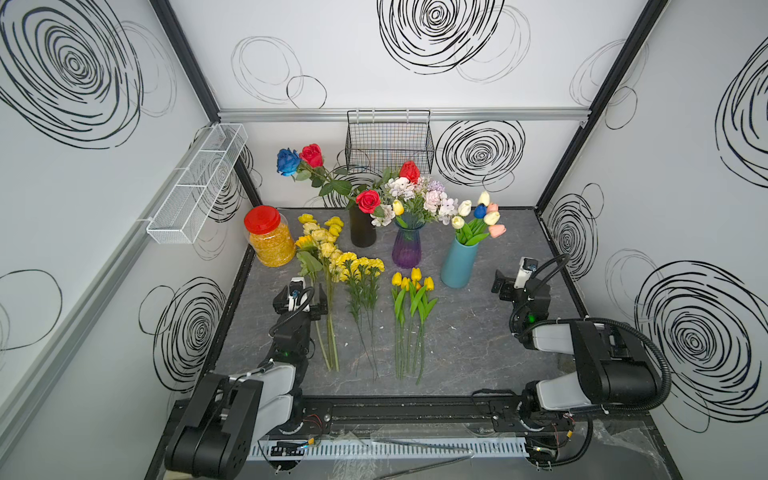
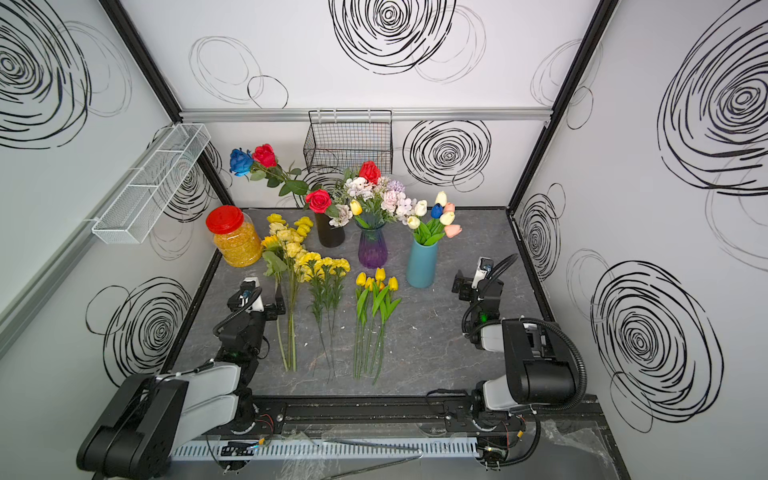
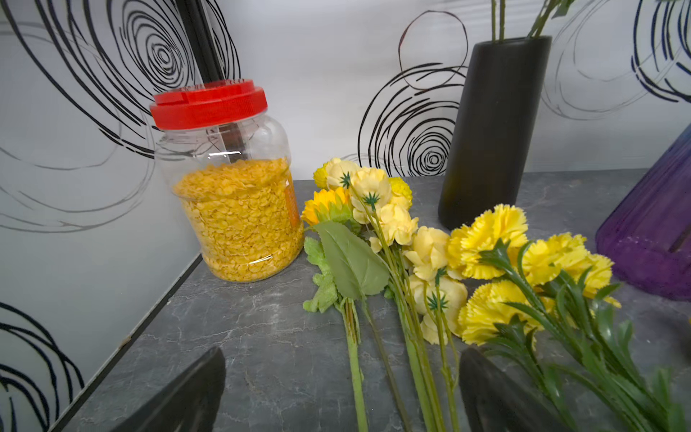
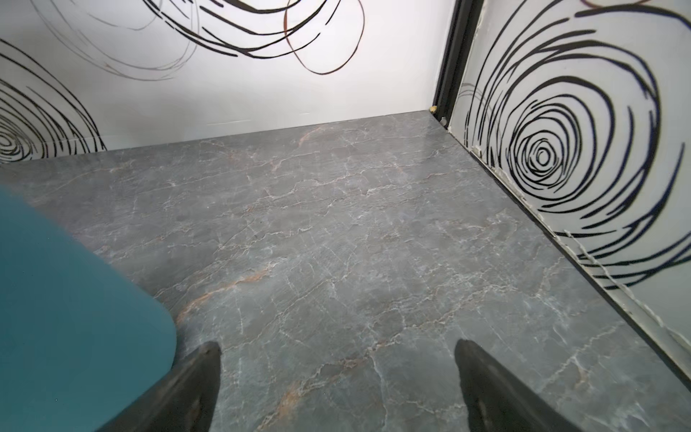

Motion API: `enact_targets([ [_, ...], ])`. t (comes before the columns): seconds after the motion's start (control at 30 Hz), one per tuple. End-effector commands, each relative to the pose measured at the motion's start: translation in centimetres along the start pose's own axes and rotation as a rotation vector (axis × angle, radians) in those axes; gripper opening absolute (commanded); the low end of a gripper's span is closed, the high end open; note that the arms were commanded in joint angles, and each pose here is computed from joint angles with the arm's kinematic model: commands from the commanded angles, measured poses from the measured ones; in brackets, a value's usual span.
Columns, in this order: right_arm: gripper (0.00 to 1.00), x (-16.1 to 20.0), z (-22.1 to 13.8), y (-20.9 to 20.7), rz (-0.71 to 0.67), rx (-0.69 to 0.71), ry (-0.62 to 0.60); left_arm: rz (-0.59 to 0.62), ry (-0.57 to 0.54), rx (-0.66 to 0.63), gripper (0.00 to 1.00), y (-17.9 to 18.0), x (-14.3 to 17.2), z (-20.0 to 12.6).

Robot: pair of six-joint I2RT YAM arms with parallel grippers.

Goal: Pick out yellow flowers from the vase
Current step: Reset both arms

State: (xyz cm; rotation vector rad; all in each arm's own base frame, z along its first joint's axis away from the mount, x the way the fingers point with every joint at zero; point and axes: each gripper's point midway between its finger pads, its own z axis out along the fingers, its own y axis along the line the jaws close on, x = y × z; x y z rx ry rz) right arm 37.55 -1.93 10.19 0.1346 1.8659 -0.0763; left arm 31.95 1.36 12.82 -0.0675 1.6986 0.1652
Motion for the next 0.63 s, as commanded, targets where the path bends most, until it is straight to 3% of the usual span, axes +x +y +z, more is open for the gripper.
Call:
enact_targets([
  [0.0, 1.0, -0.4, 0.3, -0.6, 0.02, 0.028, -0.008, -0.074, -0.141, 0.047, 0.99, -0.5, -3.7, 1.5],
  [0.1, 1.0, -0.4, 0.4, -0.5, 0.022, 0.024, -0.008, -0.062, -0.149, 0.083, 0.99, -1.5, -3.0, 3.0],
  [0.17, 1.0, -0.4, 0.3, -0.5, 0.021, 0.022, -0.006, -0.025, -0.059, 0.087, 0.99, -2.0, -1.8, 3.5],
  [0.27, 1.0, -0.4, 0.4, -0.5, 0.021, 0.021, -0.005, -0.04, -0.105, 0.076, 0.99, -1.9, -2.5, 3.5],
  [0.37, 1.0, -0.4, 0.5, -0.4, 0.02, 0.017, -0.003, -0.074, -0.029, -0.049, 0.99, 0.0, -1.7, 4.8],
  [0.6, 1.0, -0.4, 0.4, -0.6, 0.026, 0.013, -0.003, -0.074, -0.027, -0.052, 0.99, 0.1, -1.7, 4.7],
])
